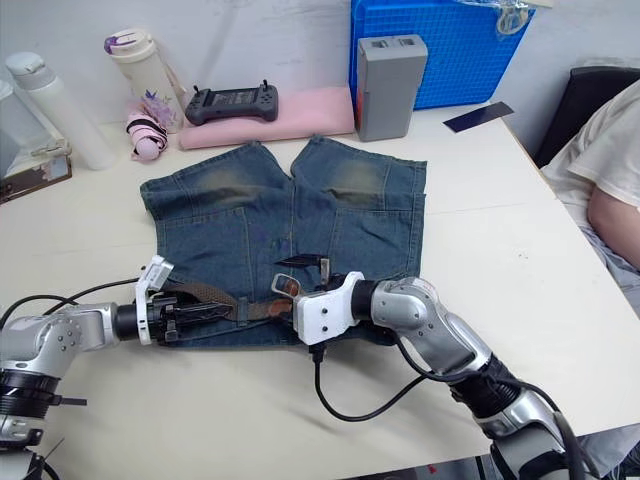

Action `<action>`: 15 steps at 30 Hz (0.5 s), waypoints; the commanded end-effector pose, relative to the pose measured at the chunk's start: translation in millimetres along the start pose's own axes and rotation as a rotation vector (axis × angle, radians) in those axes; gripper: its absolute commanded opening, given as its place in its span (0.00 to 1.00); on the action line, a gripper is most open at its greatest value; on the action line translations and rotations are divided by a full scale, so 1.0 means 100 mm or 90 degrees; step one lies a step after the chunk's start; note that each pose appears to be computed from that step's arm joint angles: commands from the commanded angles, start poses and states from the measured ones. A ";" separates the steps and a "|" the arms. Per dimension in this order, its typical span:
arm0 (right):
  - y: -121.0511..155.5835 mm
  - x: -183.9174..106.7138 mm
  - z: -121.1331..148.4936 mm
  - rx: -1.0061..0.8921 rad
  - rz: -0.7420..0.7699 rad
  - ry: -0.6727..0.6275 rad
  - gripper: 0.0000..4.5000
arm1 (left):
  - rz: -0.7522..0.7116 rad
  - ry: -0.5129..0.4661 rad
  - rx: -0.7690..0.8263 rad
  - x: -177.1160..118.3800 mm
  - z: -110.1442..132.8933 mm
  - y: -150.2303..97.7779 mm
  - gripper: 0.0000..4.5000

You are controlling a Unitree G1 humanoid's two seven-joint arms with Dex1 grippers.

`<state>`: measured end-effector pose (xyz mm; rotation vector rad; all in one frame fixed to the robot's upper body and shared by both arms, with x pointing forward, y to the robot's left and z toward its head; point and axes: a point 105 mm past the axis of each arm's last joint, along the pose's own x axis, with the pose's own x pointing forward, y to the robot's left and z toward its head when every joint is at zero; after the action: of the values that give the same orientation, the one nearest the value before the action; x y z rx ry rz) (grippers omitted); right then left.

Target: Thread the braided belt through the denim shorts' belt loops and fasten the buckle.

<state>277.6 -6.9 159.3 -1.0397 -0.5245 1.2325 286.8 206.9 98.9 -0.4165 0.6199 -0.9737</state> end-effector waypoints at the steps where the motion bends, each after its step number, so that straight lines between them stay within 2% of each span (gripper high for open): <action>1: -0.05 -0.05 0.07 -0.043 -0.003 -0.023 0.99 | 0.004 0.005 -0.002 -0.01 -0.03 0.01 0.00; 6: -0.07 -0.11 0.01 -0.074 0.007 -0.014 0.99 | 0.007 0.003 -0.006 -0.03 -0.06 0.01 0.00; 15: -0.08 -0.06 -0.15 -0.126 0.003 0.024 0.99 | 0.006 -0.001 -0.011 -0.02 -0.08 -0.01 0.00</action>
<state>290.9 -19.7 153.0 -1.2027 -0.5756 1.2040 283.8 209.5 97.2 -0.4327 0.6102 -0.9576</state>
